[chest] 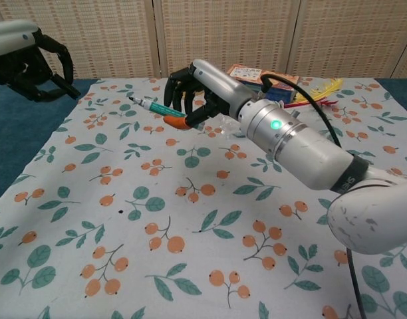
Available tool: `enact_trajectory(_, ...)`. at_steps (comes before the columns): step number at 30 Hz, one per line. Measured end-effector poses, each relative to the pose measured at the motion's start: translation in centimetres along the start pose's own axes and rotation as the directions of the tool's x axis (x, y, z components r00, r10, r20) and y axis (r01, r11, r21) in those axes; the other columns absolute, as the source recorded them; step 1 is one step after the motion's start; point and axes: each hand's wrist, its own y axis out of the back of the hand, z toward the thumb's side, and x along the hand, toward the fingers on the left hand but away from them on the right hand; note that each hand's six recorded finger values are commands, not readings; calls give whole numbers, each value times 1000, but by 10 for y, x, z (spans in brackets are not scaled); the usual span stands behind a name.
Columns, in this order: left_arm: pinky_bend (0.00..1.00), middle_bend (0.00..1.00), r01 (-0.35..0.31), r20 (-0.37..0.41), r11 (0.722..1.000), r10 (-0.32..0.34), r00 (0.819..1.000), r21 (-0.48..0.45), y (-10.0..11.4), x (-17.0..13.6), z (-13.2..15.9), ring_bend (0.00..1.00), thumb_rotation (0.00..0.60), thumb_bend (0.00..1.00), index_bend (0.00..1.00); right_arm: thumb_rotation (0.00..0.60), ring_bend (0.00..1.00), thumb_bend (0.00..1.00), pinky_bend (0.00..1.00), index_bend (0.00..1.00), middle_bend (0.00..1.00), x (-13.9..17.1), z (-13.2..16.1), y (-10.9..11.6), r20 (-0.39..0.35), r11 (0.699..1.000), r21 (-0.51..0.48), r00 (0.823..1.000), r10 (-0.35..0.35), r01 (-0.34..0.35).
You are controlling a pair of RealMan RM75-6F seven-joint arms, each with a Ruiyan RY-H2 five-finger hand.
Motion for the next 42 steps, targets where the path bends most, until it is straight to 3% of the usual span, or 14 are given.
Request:
enact_trajectory(8,940,772,80,35,996,-79,996,-48,-54,-17,20,777,600,634,704,600,571,358,181,926,851,34,-5,-4,3,988,100,993,114,-114)
enact_trajectory(14,939,663,141,77,990,-138,987,-28,-93,-23,33,778,600,550,604,600,571,358,182,926,851,62,-12,-19,23,963,162,977,212,-213)
enact_trajectory(21,937,543,180,99,984,-178,979,-8,-115,-21,38,772,600,509,482,600,560,358,181,901,851,76,-26,-28,75,938,213,962,263,-273)
enact_trajectory(23,929,491,187,106,982,-186,977,-2,-119,-20,39,758,600,500,418,600,533,358,181,825,832,79,-30,-31,92,930,218,955,283,-296)
enact_trajectory(25,925,423,192,111,981,-191,975,5,-121,-20,39,745,600,488,341,600,482,358,178,695,751,83,-34,-34,107,921,217,946,307,-324)
enact_trajectory(29,921,253,200,115,980,-200,973,13,-123,-21,38,718,600,452,163,600,309,358,129,244,452,90,-40,-40,136,896,211,920,368,-390)
enact_trajectory(32,921,156,208,110,978,-208,972,10,-122,-22,38,703,600,428,65,600,249,357,112,63,349,94,-42,-40,156,881,206,903,401,-427)
enact_trajectory(39,919,78,215,103,976,-215,971,5,-117,-23,37,687,600,408,2,600,193,277,108,0,249,97,-40,-27,178,881,203,901,397,-428)
enact_trajectory(42,905,62,208,105,978,-205,973,-16,-109,-25,37,586,600,406,0,600,109,224,64,0,168,100,-39,-17,191,882,198,899,394,-428)
